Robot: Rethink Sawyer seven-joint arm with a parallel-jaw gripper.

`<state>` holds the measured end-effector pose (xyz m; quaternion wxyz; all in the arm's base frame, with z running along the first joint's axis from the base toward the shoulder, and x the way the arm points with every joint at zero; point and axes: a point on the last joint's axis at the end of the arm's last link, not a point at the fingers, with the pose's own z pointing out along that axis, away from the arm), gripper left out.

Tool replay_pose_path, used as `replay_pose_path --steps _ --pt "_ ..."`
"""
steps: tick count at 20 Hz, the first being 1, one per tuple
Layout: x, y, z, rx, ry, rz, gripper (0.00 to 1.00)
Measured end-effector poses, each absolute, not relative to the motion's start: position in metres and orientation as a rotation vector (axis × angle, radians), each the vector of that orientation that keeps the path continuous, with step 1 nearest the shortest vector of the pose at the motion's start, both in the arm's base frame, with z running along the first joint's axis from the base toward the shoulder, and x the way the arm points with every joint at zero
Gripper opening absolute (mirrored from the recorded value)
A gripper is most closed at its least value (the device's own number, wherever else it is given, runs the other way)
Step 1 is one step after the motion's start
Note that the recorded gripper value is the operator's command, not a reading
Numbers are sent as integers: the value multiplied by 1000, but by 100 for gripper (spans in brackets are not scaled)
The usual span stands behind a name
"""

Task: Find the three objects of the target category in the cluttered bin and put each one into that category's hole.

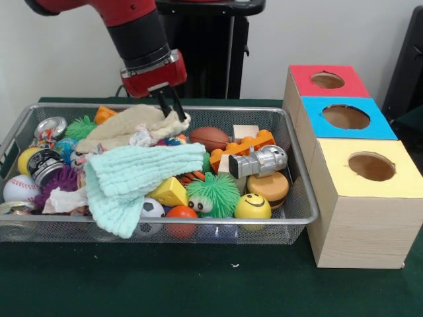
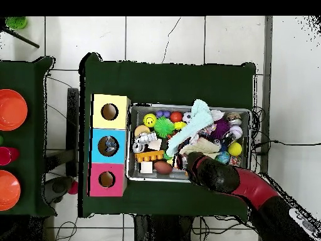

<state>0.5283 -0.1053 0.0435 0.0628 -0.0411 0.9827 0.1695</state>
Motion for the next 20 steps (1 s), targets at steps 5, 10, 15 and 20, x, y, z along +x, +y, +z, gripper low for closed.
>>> replay_pose_path --steps 5,10,15,20 --pt "530 -83 52 -143 2971 546 0" --pt "526 -64 61 -146 2979 591 0" --pt "519 -49 68 -162 2989 603 0" --pt "512 -33 73 -196 2999 610 0"
